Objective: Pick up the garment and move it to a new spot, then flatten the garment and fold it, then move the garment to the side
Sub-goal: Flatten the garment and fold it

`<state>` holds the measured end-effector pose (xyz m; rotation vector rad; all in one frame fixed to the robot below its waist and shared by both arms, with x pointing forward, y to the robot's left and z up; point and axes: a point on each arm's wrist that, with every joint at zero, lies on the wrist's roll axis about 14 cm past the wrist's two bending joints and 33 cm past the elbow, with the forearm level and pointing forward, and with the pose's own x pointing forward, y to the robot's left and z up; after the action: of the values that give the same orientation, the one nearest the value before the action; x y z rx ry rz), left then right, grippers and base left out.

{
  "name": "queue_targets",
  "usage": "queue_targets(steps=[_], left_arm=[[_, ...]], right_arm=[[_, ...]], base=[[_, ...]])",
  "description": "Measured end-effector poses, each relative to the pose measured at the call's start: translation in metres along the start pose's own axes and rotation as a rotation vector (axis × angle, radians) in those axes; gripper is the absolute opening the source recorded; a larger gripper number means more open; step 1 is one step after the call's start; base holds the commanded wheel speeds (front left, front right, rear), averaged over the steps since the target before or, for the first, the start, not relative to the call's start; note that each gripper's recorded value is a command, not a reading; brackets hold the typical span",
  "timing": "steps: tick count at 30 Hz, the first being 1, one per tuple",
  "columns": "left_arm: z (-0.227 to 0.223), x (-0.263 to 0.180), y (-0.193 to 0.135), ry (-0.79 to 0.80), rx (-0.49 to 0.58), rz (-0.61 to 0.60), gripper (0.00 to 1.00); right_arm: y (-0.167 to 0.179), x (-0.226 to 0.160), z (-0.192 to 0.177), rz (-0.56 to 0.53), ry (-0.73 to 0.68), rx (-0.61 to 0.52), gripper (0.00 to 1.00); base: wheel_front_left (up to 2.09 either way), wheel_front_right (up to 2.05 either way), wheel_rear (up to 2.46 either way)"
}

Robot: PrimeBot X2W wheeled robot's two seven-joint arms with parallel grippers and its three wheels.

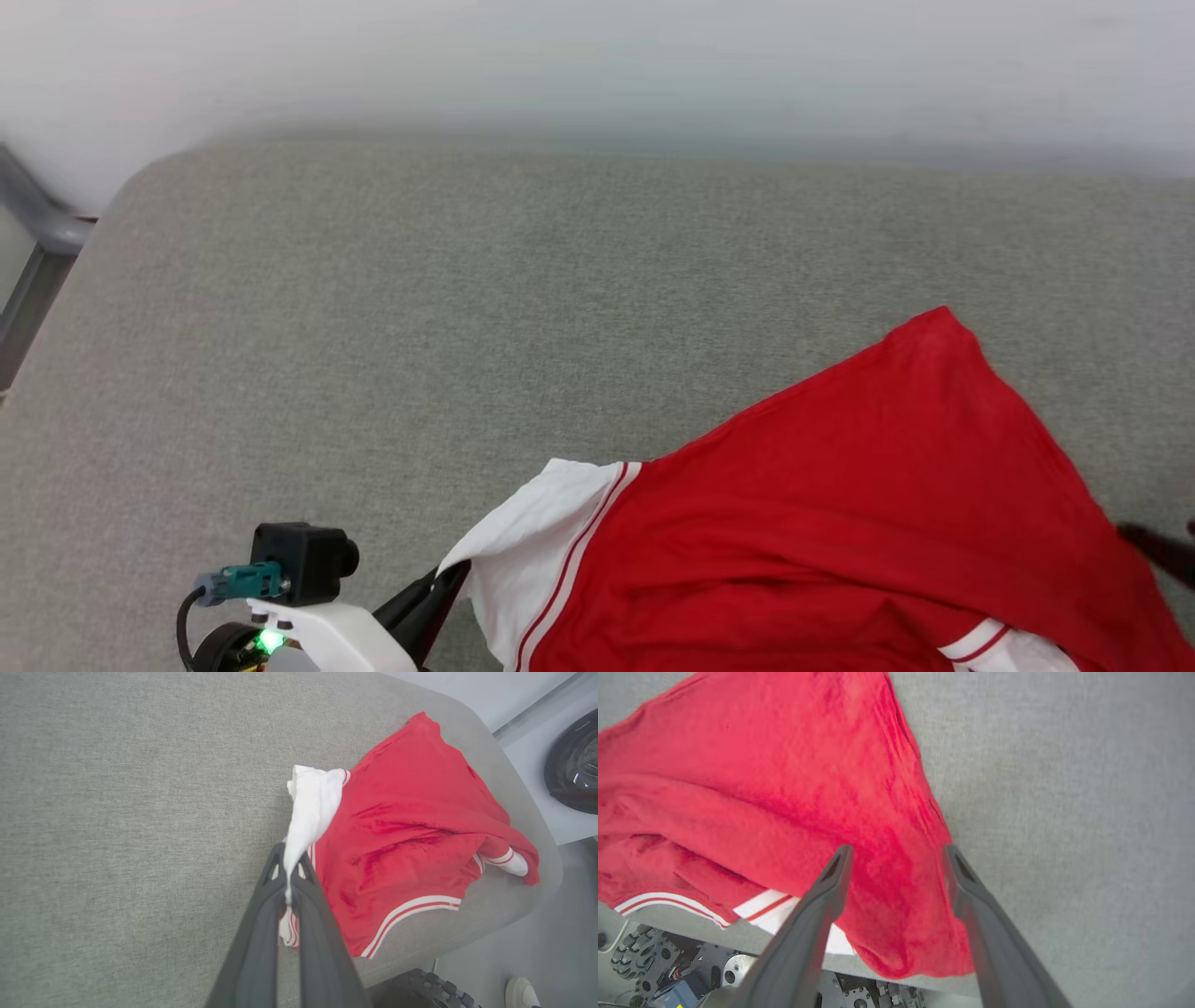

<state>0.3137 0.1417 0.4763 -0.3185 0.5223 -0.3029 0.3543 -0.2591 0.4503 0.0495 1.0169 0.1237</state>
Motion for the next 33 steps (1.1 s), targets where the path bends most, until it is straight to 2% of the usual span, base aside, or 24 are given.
queue_targets(steps=[7, 10, 11, 18, 25, 33], left_arm=[[-0.001, 0.002, -0.005, 0.034, 0.011, -0.012, 0.00], [0.003, 0.007, -0.002, 0.038, 0.020, -0.008, 0.00], [0.003, 0.007, -0.002, 0.038, 0.020, -0.008, 0.00], [-0.003, 0.015, 0.010, 0.065, -0.010, 0.032, 0.00], [-0.013, 0.016, 0.022, 0.096, -0.035, 0.079, 0.00], [-0.018, 0.017, 0.027, 0.114, -0.045, 0.097, 0.00]], right_arm=[[0.036, 0.009, 0.074, 0.061, -0.088, -0.131, 1.00], [0.049, 0.034, 0.102, 0.058, -0.067, -0.187, 1.00], [0.049, 0.034, 0.102, 0.058, -0.067, -0.187, 1.00], [0.062, 0.102, 0.124, 0.037, 0.031, -0.224, 1.00], [0.069, 0.153, 0.118, 0.033, 0.119, -0.242, 1.00], [0.072, 0.175, 0.100, 0.038, 0.199, -0.278, 1.00]], base=[[0.00, 0.00, 0.00], [0.00, 0.00, 0.00], [0.00, 0.00, 0.00], [0.00, 0.00, 0.00], [0.00, 0.00, 0.00], [0.00, 0.00, 0.00]])
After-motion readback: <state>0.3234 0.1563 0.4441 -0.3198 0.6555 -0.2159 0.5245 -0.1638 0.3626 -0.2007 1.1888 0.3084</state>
